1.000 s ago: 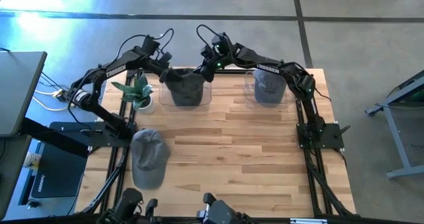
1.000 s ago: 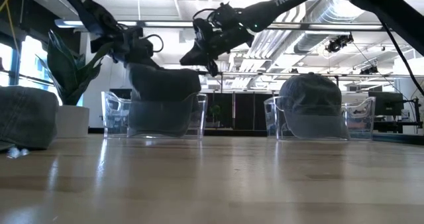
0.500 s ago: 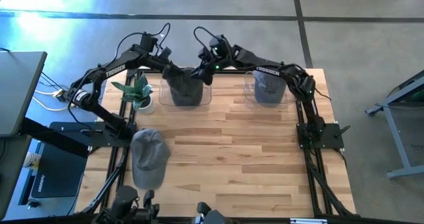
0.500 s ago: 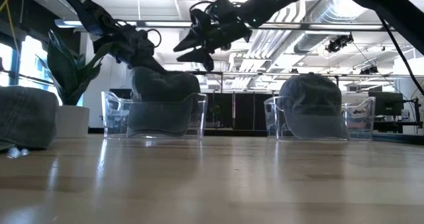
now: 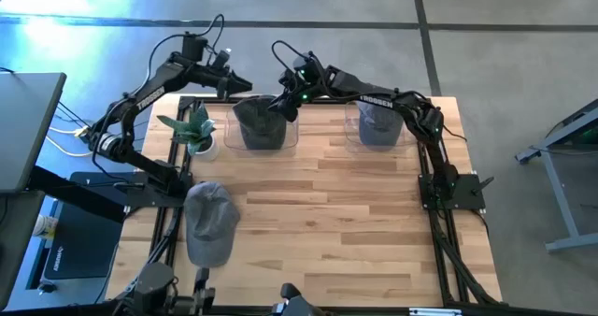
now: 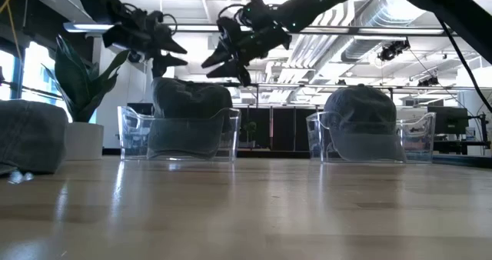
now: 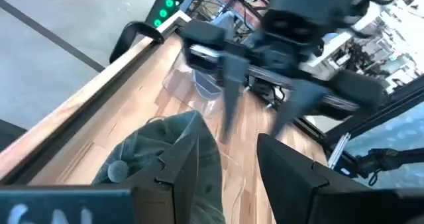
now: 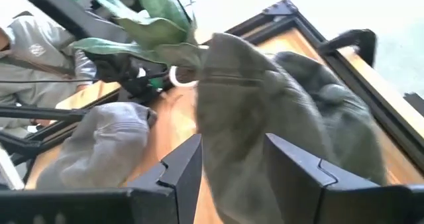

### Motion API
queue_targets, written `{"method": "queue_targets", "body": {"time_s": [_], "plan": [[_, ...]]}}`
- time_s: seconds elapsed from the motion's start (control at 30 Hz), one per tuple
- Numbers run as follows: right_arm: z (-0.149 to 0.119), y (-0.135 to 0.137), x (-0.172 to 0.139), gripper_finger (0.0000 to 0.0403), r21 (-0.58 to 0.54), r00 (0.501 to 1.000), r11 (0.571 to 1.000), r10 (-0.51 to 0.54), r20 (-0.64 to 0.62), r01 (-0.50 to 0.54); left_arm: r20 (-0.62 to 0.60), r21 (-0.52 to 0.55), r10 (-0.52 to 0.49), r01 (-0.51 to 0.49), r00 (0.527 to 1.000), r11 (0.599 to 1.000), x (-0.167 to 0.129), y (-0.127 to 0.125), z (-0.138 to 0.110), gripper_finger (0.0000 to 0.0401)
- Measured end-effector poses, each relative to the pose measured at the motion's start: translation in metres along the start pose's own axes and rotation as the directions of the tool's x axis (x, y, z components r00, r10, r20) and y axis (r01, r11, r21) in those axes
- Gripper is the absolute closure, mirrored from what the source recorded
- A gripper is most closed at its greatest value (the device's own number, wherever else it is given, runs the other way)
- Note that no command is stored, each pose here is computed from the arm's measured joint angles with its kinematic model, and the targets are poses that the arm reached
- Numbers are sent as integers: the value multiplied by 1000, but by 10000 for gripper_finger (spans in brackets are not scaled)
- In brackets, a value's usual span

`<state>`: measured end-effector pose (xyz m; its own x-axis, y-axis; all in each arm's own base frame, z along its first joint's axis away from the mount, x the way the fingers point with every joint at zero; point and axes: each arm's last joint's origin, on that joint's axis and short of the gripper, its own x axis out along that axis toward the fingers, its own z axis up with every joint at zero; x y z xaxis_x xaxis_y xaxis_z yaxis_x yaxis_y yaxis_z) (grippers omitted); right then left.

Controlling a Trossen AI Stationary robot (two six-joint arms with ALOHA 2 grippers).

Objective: Pick & Place hat
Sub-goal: Put the black cap into the left transparent bin

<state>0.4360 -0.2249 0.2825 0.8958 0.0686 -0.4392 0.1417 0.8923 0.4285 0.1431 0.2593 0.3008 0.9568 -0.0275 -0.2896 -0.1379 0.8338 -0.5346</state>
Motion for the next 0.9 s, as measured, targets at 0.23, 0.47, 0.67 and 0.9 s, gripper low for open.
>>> {"method": "queue_targets", "body": {"time_s": [0.23,0.47,0.67,0.9], "plan": [[-14,-18,15,265,43,999,999,-9,-43,11,-150,10,76,-76,986,997,5,-20,-16,285],[-13,-22,17,274,32,994,994,-105,-14,105,-269,97,404,-393,874,915,11,-2,-25,359],[-13,-28,17,273,81,964,961,-265,18,263,-215,142,484,-463,848,875,17,11,-19,398],[-9,-28,11,274,100,953,949,-302,34,298,-126,114,506,-494,853,862,5,-10,5,399]]}}
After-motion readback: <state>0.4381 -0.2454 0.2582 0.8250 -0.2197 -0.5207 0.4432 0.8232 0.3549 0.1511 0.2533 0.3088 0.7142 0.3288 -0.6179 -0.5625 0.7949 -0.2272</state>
